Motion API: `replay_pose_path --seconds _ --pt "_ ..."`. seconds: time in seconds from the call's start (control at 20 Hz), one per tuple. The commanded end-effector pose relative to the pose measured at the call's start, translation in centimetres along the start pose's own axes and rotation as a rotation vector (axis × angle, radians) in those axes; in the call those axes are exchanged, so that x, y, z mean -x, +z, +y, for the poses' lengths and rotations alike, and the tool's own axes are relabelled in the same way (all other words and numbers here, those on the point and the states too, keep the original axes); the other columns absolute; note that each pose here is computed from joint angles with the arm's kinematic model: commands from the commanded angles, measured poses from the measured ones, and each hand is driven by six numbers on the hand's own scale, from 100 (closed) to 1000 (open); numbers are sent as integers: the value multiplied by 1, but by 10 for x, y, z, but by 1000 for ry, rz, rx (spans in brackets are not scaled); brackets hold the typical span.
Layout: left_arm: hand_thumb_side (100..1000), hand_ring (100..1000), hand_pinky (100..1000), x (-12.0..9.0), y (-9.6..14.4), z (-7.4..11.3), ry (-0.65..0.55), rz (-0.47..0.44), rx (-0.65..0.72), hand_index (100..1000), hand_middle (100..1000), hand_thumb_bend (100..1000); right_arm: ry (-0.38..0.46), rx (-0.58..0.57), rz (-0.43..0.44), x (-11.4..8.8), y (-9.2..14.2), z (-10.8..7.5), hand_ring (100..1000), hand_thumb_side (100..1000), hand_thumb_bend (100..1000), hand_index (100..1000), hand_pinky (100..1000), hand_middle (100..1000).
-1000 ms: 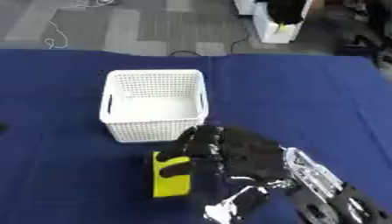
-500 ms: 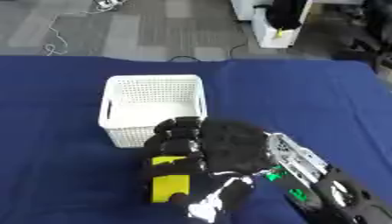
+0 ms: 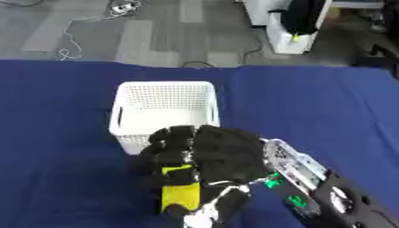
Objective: Pick up objects on the table and place them in the box.
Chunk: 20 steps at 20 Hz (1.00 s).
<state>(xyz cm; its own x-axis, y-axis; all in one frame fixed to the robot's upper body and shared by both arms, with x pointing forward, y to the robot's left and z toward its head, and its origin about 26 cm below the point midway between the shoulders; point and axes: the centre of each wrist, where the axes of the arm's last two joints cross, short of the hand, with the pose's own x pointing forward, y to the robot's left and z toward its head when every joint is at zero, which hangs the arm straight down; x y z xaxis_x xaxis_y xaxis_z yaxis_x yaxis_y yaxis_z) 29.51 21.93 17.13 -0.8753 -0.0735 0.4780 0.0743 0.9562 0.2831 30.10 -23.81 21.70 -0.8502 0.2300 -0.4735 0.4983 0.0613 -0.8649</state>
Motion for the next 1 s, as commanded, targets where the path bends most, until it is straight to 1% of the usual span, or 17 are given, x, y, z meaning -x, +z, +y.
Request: replay_pose_path --seconds 0.05,0.5,0.7,0.8,1.0 --pt "736 814 991 -5 -7 2 0 -34 14 867 850 100 45 -19 -23 4 -1 -11 778 1000 100 860 806 827" --pt "740 813 989 -6 -11 1 7 -46 21 868 850 100 62 -48 -45 4 0 -11 771 1000 100 849 811 821" --pt "741 813 987 -6 -12 1 9 -52 22 867 849 100 67 -68 -72 3 -1 -11 769 1000 100 845 819 818" --pt "741 812 987 -6 -13 0 9 -55 22 867 849 100 65 -84 -82 3 -1 -9 768 1000 100 843 821 816" --pt "742 812 986 -6 -13 0 9 -55 21 866 848 100 51 -120 -79 4 2 1 760 1000 100 837 813 810"
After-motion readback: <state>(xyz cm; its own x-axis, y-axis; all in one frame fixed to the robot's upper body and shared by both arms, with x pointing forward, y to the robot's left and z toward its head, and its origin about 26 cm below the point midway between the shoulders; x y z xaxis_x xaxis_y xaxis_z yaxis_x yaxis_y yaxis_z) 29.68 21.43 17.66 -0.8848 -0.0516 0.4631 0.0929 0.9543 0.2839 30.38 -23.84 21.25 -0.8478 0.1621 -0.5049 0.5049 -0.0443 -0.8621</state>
